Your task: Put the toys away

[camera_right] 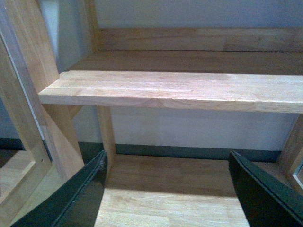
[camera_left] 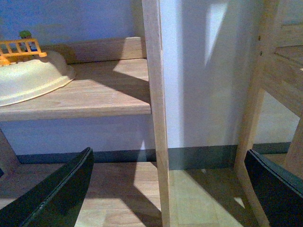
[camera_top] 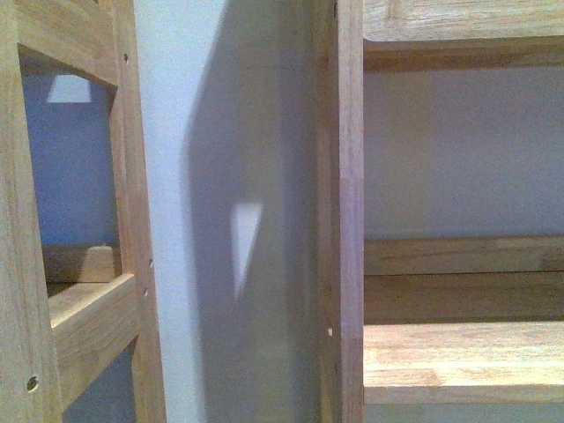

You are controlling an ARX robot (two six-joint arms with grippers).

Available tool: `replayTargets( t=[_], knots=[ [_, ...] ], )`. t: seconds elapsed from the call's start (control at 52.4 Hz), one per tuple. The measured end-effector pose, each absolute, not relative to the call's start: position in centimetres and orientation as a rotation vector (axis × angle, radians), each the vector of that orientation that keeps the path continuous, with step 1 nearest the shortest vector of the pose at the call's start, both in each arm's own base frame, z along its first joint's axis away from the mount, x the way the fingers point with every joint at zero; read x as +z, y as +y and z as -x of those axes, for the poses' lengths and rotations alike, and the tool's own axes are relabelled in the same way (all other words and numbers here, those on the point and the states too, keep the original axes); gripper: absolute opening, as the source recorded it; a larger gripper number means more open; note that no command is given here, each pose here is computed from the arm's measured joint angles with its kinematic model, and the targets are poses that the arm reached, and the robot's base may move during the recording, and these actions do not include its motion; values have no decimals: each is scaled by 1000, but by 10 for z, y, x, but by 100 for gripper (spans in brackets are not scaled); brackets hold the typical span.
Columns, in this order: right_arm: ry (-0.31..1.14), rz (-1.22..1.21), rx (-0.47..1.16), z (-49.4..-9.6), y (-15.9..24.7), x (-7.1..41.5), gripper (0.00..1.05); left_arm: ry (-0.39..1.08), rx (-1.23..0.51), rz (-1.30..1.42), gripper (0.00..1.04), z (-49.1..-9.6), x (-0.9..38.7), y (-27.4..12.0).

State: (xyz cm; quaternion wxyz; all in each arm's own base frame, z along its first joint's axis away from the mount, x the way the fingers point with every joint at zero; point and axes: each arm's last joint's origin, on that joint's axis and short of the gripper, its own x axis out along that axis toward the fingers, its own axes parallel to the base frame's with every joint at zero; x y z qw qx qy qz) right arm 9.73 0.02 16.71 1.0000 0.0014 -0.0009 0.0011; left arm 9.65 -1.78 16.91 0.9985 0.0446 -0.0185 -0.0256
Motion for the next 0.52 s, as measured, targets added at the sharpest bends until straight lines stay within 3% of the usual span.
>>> replayTargets(
  t=[0.153, 0.515],
  knots=[
    [-2, -3, 2, -97, 0, 167, 99, -37, -51, -89, 98, -97, 169, -18],
    [-2, -3, 2, -97, 0, 167, 98, -37, -51, -89, 98, -97, 169, -18]
  ],
)
